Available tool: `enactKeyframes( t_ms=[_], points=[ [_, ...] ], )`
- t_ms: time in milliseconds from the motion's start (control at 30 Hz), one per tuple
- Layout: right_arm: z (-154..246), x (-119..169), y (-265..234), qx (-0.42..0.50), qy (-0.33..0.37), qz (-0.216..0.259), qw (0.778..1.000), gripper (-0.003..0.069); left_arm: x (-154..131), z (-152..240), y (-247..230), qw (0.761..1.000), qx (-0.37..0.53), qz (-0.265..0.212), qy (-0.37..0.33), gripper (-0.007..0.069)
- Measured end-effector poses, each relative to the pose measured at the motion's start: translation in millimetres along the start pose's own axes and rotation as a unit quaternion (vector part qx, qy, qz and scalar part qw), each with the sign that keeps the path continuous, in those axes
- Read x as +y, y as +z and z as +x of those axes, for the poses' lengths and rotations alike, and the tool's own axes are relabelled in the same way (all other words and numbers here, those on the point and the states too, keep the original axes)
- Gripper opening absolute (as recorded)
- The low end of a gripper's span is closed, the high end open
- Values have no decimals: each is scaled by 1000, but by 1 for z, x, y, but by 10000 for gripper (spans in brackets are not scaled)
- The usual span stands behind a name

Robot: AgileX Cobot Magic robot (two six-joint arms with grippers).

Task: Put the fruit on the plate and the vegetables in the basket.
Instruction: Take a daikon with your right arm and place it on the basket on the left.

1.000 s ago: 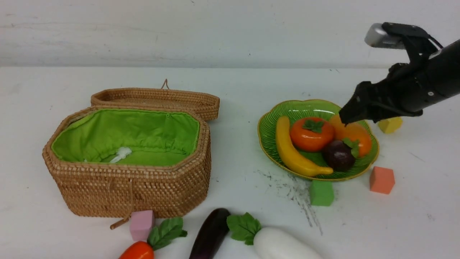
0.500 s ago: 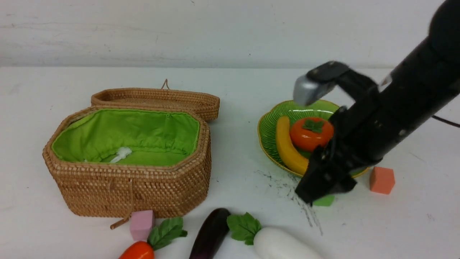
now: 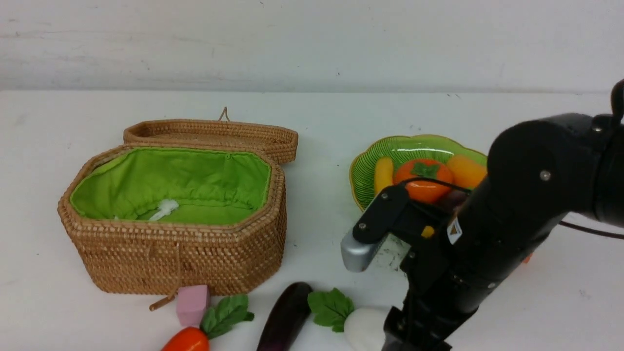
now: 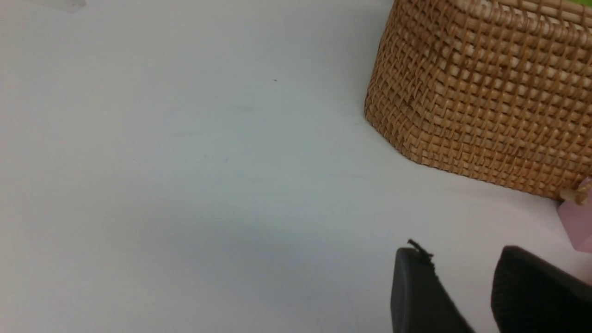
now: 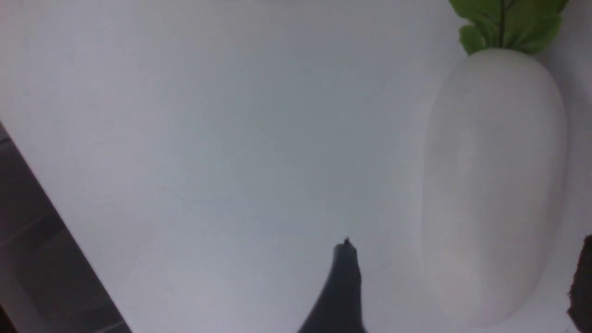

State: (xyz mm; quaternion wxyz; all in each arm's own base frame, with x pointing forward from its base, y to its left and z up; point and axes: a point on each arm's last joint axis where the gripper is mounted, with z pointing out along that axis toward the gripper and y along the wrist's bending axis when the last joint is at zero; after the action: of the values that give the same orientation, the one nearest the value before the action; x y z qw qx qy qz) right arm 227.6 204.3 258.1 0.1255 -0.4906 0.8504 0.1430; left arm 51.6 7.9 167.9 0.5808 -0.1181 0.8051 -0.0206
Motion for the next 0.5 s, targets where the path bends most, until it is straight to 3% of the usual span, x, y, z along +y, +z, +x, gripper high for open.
enactKeyframes(
  t_ms=[233, 500],
  points=[
    [-4, -6, 36, 38, -12, 14, 999, 661, 0, 0, 0, 1000, 0, 0, 0, 239],
    [1, -28, 88, 99, -17, 53, 994, 646, 0, 0, 0, 1000, 0, 0, 0, 239]
  ],
)
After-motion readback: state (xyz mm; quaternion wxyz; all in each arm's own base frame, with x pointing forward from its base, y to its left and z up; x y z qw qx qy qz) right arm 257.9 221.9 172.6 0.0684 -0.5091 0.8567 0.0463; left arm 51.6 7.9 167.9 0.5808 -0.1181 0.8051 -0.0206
